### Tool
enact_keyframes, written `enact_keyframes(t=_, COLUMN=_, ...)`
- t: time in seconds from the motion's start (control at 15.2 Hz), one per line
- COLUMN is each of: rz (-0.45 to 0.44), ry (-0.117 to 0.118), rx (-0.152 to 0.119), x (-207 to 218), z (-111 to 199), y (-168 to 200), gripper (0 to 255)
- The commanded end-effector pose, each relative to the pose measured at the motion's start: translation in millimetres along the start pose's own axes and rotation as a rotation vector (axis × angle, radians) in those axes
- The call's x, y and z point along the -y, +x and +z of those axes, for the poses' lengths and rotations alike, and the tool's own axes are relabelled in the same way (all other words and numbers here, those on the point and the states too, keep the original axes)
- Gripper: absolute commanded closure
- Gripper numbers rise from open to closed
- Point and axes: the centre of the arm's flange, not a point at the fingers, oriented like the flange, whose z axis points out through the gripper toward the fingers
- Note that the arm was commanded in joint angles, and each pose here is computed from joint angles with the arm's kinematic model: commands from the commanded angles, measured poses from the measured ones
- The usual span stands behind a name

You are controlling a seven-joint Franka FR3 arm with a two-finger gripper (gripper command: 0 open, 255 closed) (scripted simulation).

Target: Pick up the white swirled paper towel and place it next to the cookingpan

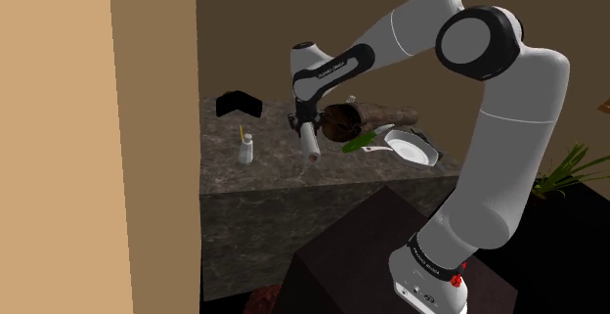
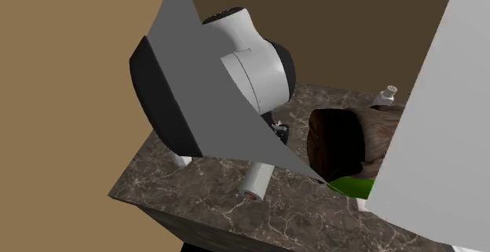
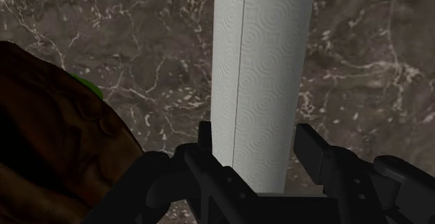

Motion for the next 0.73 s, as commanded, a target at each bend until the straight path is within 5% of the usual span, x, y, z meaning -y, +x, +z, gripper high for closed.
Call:
enact_keyframes(t=0.0, rz=0.0, ry=0.0, rx=0.0, x=-3.7, z=-10.1, y=0.0, gripper=255)
enact_keyframes(t=0.66, rz=0.0, ry=0.0, rx=0.0, x=-18.4, z=-60.8, y=0.3, gripper=255)
